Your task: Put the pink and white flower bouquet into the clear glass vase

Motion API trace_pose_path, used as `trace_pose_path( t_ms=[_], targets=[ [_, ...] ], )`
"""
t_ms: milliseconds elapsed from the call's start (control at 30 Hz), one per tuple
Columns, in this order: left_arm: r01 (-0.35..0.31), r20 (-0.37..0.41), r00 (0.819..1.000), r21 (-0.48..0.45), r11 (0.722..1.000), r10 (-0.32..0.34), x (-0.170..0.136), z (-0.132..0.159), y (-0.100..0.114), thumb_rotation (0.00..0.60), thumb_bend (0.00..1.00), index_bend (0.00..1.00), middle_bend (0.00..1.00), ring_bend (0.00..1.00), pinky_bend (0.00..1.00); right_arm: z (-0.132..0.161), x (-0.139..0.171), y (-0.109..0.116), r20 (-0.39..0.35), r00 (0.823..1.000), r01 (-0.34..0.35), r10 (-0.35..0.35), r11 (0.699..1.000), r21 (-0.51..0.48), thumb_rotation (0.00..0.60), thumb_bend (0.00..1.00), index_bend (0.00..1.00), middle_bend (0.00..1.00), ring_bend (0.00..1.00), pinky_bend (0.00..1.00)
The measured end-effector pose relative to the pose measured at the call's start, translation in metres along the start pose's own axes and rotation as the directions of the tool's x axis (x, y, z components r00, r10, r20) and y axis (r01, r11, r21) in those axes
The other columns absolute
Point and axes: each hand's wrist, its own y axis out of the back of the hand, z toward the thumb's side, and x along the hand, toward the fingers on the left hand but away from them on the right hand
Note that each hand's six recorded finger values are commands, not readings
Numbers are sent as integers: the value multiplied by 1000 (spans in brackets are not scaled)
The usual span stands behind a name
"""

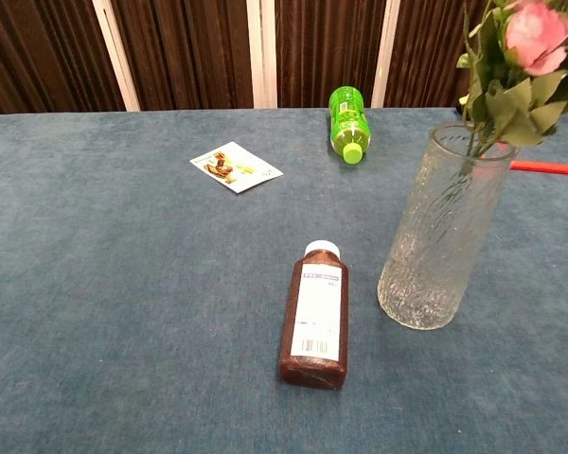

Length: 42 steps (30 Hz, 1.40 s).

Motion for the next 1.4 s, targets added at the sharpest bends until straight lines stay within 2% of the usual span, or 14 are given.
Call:
trace_pose_path(
  t_ms=[333,533,667,800,900,967,1067,1167,1267,1300,1367,1400],
  targets=[
    [-2,-2,1000,-4,1000,2,0,-1,1,600,175,149,0,0,0,-7,11,-8,57,996,-74,72,997,37,600,210,172,143,206,64],
    [-2,-4,1000,-5,1000,2,1,-1,1,600,175,149,0,0,0,4,18,1,57,996,-74,69,993,93,600,120,69,54,103,0],
    [-9,-7,1000,-9,1000,9,1,-2,2,600,175,149,0,0,0,19,27,13,46,997,-77,70,978,191,600,111,61,29,90,0],
    [-8,-7,1000,-12,1000,8,1,-3,3,600,175,149,0,0,0,44,41,38,21,999,-52,48,942,331,600,109,59,29,91,0],
    [-8,-6,1000,-16,1000,8,0,-2,3,600,175,149,0,0,0,69,52,67,-7,1000,8,-6,871,492,600,106,60,28,100,0],
    [-8,-5,1000,-19,1000,7,0,-2,3,600,175,149,0,0,0,77,56,79,-15,999,43,-42,828,559,600,105,61,31,116,0],
    [-10,-4,1000,-21,1000,10,0,-2,4,600,176,150,0,0,0,88,62,94,-47,994,103,-96,746,658,600,106,88,66,131,0],
    [-9,-3,1000,-18,1000,9,-1,-2,4,600,175,149,0,0,0,93,66,103,-84,989,143,-121,636,759,600,106,95,75,132,0],
    [-3,-1,1000,-16,1000,3,-1,-2,3,600,175,149,0,0,0,89,73,107,-103,986,154,-131,478,865,600,105,95,75,132,0],
    [-3,-1,1000,-16,1000,3,-1,-2,3,600,175,150,0,0,0,86,76,108,-106,985,151,-134,403,903,600,106,95,74,131,0],
    [-7,-1,1000,-17,1000,7,0,-2,4,600,176,149,0,0,0,79,81,109,-105,985,140,-138,282,949,600,106,95,73,130,0],
    [-8,-2,1000,-18,1000,8,0,-2,4,600,175,149,0,0,0,73,86,109,-99,985,126,-140,201,972,600,106,95,73,130,0]
  ],
)
